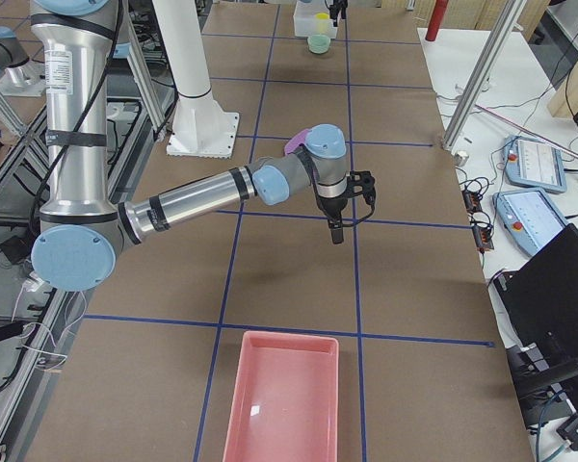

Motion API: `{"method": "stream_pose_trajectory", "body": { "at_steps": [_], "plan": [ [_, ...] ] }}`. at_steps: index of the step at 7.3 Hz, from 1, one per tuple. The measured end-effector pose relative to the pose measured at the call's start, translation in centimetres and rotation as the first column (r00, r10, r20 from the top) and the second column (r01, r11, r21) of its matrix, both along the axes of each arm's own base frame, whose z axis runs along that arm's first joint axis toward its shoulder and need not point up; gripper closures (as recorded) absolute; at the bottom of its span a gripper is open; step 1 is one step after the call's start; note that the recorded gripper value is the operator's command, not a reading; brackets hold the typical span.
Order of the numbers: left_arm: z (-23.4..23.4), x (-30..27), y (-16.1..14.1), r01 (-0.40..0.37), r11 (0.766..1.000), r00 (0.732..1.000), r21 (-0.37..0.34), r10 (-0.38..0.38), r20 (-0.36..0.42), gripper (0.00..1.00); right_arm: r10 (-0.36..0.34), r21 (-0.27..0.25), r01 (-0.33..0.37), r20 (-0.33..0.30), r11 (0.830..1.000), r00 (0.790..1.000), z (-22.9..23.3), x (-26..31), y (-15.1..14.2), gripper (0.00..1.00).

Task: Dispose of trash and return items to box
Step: 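Reach the left gripper to the pale green bowl and grasp it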

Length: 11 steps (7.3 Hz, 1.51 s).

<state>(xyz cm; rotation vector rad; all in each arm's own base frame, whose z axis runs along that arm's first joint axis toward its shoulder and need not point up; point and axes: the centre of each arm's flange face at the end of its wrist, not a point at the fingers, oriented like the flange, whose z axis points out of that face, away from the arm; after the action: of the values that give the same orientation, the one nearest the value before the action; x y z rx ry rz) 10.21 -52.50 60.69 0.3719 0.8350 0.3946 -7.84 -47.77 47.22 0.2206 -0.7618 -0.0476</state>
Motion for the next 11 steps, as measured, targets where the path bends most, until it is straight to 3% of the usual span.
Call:
{"method": "stream_pose_trajectory", "body": {
  "at_steps": [2,4,7,9,11],
  "plan": [
    [0.8,3.6,0.7,-0.07,0.998,0.997,0.005,0.07,0.015,0.04,0.0,-0.001,0.0,-0.001,1.0,1.0,0.1,0.0,0.0,0.0],
    [2.9,4.2,1.2,-0.139,0.988,0.989,0.065,0.136,0.049,0.08,0.0,0.0,0.0,-0.001,1.0,1.0,0.0,-0.1,-0.1,0.0],
    [4.8,3.9,2.1,-0.296,0.934,0.954,0.202,0.28,0.107,0.07,0.0,0.0,0.0,-0.001,1.0,1.0,0.0,-0.1,-0.1,0.0],
    [6.5,3.2,3.8,-0.362,0.901,0.932,0.239,0.341,0.125,0.07,-0.001,0.001,0.001,-0.001,1.0,1.0,0.0,-0.1,-0.1,0.0],
    [7.1,3.1,4.3,-0.374,0.897,0.927,0.236,0.354,0.126,0.26,0.0,0.001,0.0,-0.002,1.0,1.0,0.0,-0.1,-0.1,0.0]
  ]
}}
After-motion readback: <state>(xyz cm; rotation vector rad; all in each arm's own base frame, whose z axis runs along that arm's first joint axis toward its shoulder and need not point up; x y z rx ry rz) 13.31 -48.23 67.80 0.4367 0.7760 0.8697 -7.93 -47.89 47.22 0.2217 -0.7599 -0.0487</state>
